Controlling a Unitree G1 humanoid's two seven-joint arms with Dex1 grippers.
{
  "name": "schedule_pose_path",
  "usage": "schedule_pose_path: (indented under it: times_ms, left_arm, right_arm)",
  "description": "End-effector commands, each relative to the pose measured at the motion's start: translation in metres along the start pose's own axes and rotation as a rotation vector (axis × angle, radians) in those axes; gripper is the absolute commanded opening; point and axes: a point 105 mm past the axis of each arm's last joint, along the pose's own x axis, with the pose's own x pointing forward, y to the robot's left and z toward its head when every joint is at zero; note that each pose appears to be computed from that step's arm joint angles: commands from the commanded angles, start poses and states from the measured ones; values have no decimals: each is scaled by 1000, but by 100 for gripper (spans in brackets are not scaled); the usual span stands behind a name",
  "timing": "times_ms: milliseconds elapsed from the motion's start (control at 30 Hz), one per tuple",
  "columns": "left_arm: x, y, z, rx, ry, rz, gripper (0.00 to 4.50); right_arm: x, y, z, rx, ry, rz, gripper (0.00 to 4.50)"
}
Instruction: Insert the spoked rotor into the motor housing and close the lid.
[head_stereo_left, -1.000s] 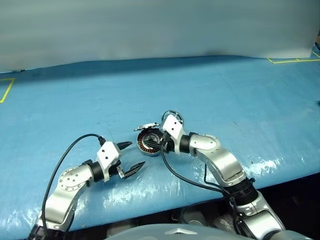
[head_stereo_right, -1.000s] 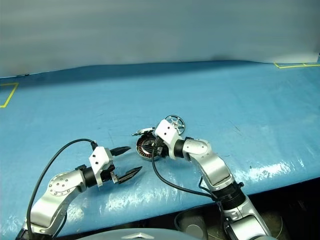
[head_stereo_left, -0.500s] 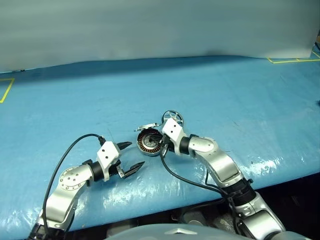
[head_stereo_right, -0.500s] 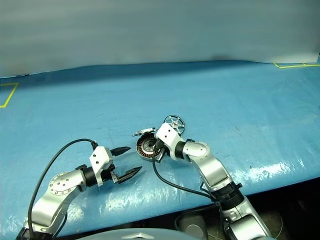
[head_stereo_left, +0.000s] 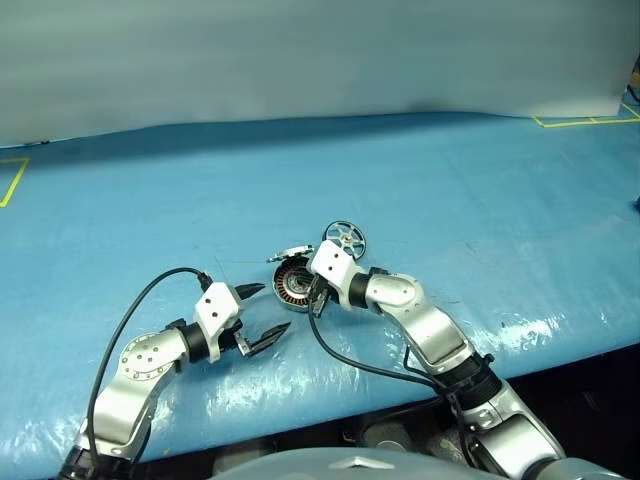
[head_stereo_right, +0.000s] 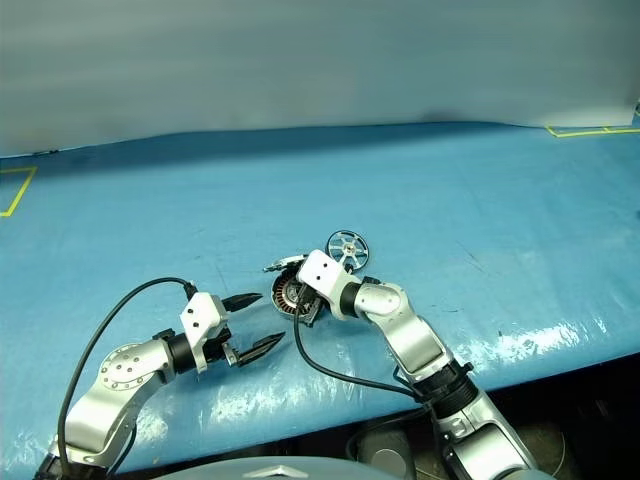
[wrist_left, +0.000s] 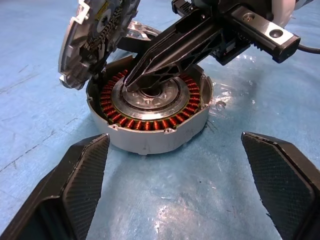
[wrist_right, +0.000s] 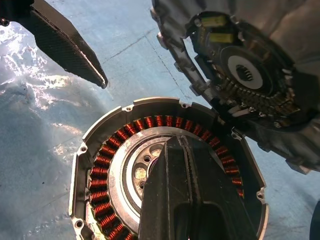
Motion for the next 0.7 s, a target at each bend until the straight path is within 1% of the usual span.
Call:
schedule_pose_path:
  times_ms: [33,100,167,300,367,500,700]
  left_arm:
    - [1,-2,6,22,-26,-7,450]
    - [1,-2,6,21,-26,-8,450]
    - [1,-2,6,23,-26,-7,450]
    - [1,-1,7,26,-25,-9,450]
    - [1,-1,6,27,-24,-10,450]
    - [1,-1,6,28,-22,-11,450]
    - [0,0,5,31,-20,-12,450]
  right_arm:
    - [0,7,-40,51,148,13,2]
    - [0,8,-46,64,168,15,2]
    - [-1,9,-57,47,227,14,2]
    - [-5,13,-79,78,342,12,2]
    - [-6,12,-86,102,380,-8,2]
    - [-5,13,-69,246,291,-1,2]
    - [-11,20,-47,250,220,63,2]
